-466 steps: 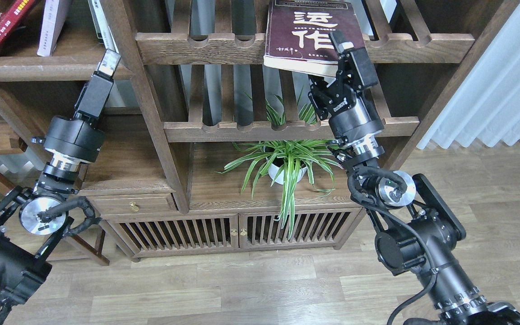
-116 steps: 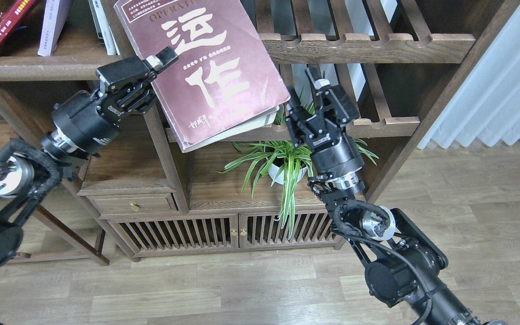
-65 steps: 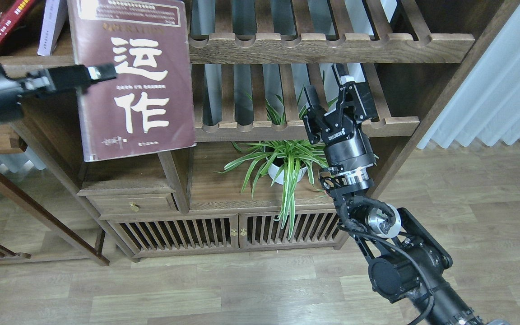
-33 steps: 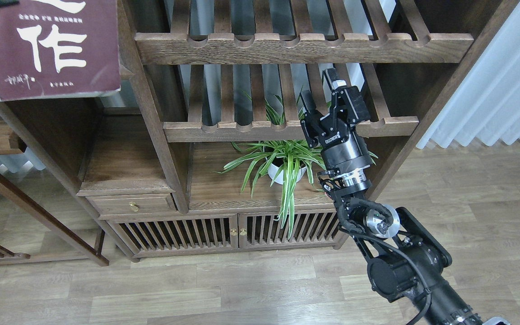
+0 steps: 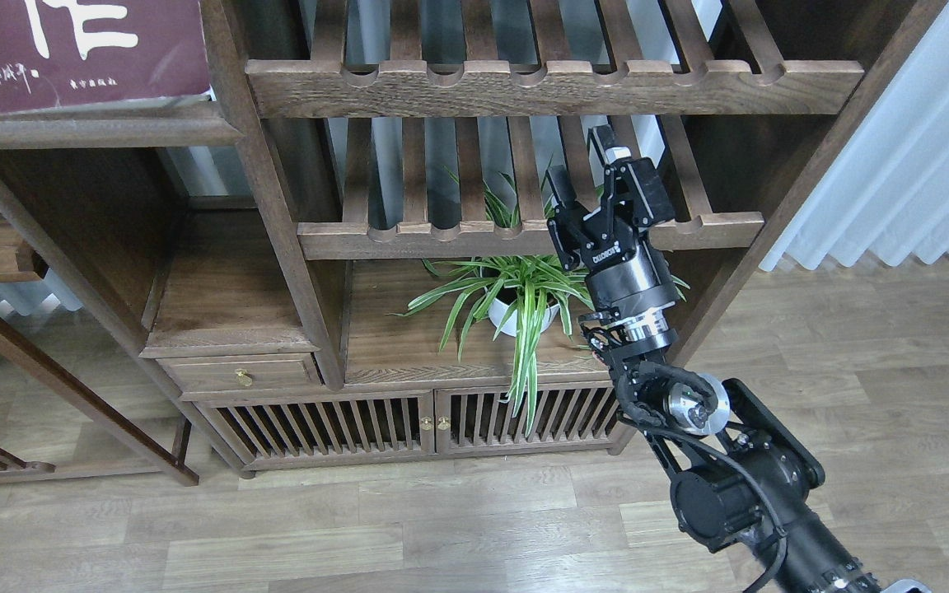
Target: Organize books on shelf
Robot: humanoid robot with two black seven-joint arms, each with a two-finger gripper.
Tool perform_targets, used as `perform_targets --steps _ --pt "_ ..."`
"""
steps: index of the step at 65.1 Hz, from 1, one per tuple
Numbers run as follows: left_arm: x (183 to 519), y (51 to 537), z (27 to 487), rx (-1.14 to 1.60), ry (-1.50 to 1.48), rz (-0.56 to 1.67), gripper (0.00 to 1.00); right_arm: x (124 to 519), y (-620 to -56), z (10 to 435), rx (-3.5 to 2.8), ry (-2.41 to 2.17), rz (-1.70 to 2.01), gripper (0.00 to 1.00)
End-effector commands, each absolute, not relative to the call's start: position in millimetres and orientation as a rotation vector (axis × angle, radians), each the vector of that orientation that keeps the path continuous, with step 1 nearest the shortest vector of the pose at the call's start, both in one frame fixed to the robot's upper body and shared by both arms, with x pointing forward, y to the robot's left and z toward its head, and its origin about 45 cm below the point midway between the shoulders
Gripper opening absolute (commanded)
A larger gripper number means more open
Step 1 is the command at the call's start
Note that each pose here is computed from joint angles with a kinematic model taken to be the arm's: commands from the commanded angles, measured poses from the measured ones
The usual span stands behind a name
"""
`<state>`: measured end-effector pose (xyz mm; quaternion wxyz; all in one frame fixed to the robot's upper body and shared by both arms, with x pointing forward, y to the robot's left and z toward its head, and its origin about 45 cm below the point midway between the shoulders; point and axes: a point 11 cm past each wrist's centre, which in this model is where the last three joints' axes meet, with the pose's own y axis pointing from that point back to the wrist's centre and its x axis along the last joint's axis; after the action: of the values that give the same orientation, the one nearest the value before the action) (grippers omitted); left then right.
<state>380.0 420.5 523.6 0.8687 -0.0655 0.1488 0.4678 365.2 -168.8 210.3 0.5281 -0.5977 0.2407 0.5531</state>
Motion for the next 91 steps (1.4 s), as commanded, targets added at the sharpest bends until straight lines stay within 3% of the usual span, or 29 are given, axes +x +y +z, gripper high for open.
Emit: perform_targets --steps 1,35,91 --pt "381 436 529 -0.161 0.298 1.022 0.0 365 -169 210 -1.429 0.574 1.322 0.83" --pt "387 472 527 -0.015 0.181 1.189 0.0 362 -164 207 -1.445 0.573 1.337 0.83" --pt "410 447 549 -0.1 -0.134 1.189 0.0 361 -162 207 -1.466 0.578 1.334 0.83"
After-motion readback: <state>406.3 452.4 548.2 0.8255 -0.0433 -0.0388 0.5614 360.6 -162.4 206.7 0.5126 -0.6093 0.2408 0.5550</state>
